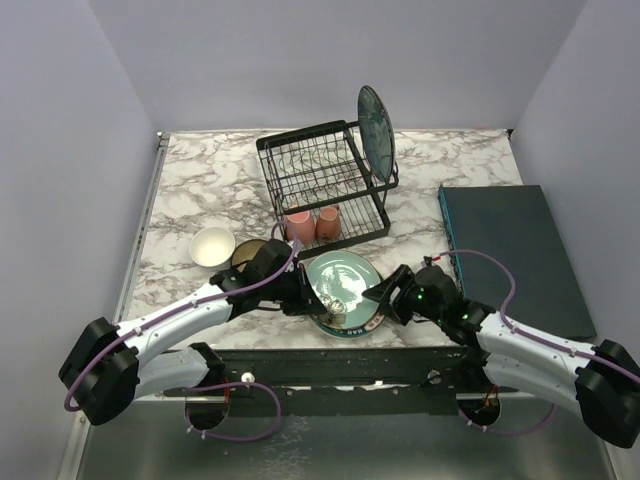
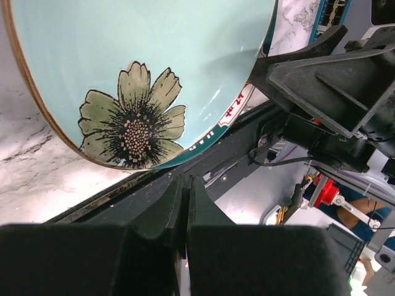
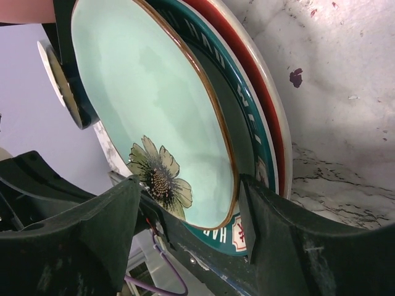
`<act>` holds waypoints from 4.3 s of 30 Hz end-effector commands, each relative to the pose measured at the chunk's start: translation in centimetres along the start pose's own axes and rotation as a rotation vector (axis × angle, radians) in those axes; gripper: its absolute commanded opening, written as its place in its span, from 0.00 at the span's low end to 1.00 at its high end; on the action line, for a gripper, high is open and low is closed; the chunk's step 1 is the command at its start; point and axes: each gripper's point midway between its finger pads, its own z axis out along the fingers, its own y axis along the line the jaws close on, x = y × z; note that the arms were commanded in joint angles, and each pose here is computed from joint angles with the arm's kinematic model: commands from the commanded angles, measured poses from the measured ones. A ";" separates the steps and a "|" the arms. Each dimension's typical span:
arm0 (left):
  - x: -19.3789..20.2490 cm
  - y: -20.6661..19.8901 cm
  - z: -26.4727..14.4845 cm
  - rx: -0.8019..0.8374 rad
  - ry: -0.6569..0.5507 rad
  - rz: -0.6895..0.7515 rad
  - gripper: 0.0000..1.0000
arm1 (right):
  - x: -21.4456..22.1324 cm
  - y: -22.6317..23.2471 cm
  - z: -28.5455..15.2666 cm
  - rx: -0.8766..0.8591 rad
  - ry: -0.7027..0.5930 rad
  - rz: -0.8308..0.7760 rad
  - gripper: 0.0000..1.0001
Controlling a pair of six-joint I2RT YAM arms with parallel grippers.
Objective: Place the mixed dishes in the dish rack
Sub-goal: Pick up the plate at the center of the board.
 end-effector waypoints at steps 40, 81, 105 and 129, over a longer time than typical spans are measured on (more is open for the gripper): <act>-6.5 6.8 -0.4 -0.467 -0.256 0.169 0.27 | 0.8 -2.8 -0.3 0.026 0.016 -0.043 0.28; -3.6 10.9 1.0 -0.498 -0.169 0.151 0.00 | 0.3 -2.6 0.8 0.018 -0.005 -0.068 0.29; -3.2 10.6 1.0 -0.476 -0.148 0.169 0.00 | -2.2 3.7 1.0 -0.228 -0.144 -0.287 0.32; -3.5 8.8 1.0 -0.419 -0.144 0.192 0.00 | -0.2 5.8 1.8 -0.374 -0.053 -0.350 0.28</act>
